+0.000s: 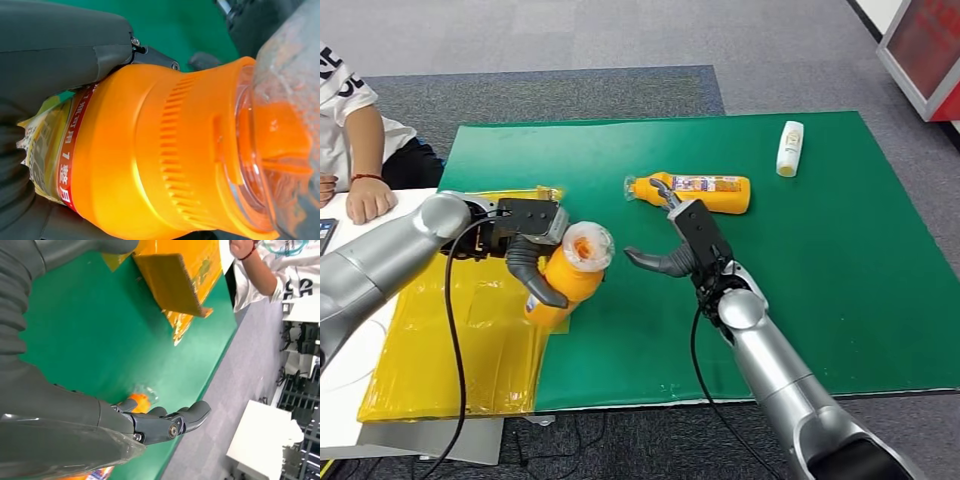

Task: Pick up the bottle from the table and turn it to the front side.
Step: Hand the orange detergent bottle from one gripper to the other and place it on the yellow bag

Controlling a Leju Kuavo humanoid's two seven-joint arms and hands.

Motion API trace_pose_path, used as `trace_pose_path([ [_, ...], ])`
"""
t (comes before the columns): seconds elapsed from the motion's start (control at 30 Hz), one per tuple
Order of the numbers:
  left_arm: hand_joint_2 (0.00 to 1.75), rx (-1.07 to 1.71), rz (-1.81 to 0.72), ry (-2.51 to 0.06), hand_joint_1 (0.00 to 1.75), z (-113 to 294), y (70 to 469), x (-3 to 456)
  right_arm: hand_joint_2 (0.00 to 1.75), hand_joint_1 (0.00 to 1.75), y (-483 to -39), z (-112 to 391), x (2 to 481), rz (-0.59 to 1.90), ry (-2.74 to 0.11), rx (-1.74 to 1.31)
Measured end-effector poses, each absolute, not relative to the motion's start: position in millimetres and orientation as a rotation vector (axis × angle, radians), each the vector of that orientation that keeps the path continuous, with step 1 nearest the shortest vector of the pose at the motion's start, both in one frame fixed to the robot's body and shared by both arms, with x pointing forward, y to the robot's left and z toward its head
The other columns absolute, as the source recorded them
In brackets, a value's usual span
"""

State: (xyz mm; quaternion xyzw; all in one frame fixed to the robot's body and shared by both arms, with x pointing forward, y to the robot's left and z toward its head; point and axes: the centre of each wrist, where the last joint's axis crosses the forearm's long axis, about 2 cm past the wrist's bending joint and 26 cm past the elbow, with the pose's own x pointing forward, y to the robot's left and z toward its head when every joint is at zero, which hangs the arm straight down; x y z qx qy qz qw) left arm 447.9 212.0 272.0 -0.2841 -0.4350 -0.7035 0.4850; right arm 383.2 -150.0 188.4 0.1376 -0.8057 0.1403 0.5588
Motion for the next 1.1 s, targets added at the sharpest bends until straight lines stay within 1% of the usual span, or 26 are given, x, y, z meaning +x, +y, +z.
trace_pose_path([
  [0.2, 1.75, -0.656, -1.694, -1.022, 1.75, 259.2, 227.8, 446.1, 1.75, 0.0, -143.9, 194.2, 387.4, 0.344, -1.904, 0.332],
  [0.33, 1.75, -0.456, -1.734, -0.965, 1.75, 254.4, 227.9, 446.6, 1.75, 0.0, -144.1, 192.5, 387.7, 0.327, -1.897, 0.313],
  [0.43, 1.75, -0.256, -1.773, -0.92, 1.75, 250.4, 218.4, 447.2, 1.75, 0.0, -145.2, 191.6, 387.7, 0.317, -1.892, 0.288],
  [0.5, 1.75, -0.173, -1.795, -0.902, 1.75, 247.6, 209.4, 446.7, 1.75, 0.0, -146.1, 190.4, 387.3, 0.316, -1.886, 0.277],
  [0.87, 1.75, -0.034, -1.87, -0.879, 1.75, 238.5, 173.6, 444.3, 1.75, 0.0, -153.5, 185.2, 387.7, 0.305, -1.875, 0.228],
  [1.0, 1.75, -0.029, -1.868, -0.863, 1.75, 235.6, 169.7, 445.6, 1.75, 0.0, -155.7, 182.9, 387.5, 0.303, -1.872, 0.221],
  [1.1, 1.75, 0.05, -1.869, -0.822, 1.75, 230.3, 169.9, 447.7, 1.75, 0.0, -158.3, 180.3, 387.2, 0.294, -1.865, 0.214],
])
